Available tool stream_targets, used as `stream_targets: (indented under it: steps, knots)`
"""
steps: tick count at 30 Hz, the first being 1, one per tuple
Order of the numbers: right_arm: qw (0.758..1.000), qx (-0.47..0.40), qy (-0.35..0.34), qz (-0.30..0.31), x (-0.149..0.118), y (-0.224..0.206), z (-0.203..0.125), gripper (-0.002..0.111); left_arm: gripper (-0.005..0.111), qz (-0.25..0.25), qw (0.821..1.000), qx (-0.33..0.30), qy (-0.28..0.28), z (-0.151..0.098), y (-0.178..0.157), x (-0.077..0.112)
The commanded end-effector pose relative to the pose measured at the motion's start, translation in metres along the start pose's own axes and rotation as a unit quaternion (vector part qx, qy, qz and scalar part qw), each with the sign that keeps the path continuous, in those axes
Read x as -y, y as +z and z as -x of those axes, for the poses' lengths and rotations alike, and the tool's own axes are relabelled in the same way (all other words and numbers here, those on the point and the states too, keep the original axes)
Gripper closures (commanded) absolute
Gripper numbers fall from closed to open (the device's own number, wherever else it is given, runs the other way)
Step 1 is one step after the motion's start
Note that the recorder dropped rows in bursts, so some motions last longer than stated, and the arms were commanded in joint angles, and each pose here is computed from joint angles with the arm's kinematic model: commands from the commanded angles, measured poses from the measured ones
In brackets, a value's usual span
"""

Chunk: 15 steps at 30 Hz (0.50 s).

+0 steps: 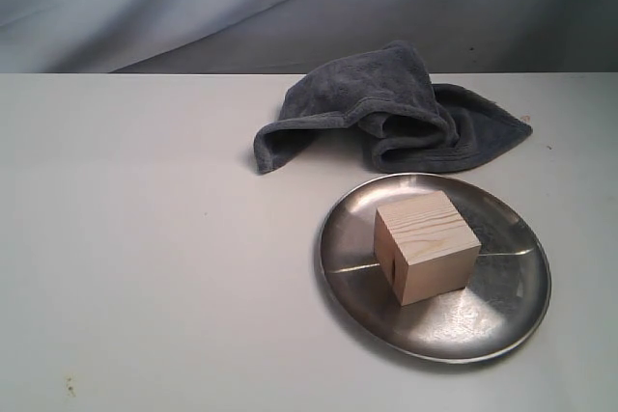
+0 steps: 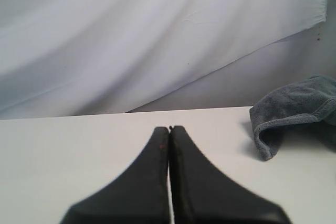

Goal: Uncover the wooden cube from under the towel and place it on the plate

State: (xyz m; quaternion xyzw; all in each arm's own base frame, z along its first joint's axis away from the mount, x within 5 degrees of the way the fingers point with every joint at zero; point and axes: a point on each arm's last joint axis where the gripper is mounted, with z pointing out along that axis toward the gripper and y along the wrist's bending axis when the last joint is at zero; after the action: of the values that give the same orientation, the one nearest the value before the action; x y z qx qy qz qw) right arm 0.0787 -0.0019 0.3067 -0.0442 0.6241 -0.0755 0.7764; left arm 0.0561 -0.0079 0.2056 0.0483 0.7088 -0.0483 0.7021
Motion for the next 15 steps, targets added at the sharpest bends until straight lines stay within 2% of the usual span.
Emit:
stream_targets:
  steps: [1, 8, 15]
  knots:
    - [1.000, -0.007, -0.006, 0.022, -0.004, -0.013, -0.005, 0.108, 0.107, 0.001, 1.000, 0.005, -0.002, 0.000, 0.000, 0.000]
    - [0.999, -0.013, -0.009, 0.049, -0.007, -0.026, -0.014, 0.108, 0.107, 0.001, 1.000, 0.005, -0.002, 0.000, 0.000, 0.000]
    - [0.998, -0.034, -0.007, 0.042, -0.007, -0.043, -0.031, 0.108, 0.107, 0.001, 1.000, 0.005, -0.002, 0.000, 0.000, 0.000]
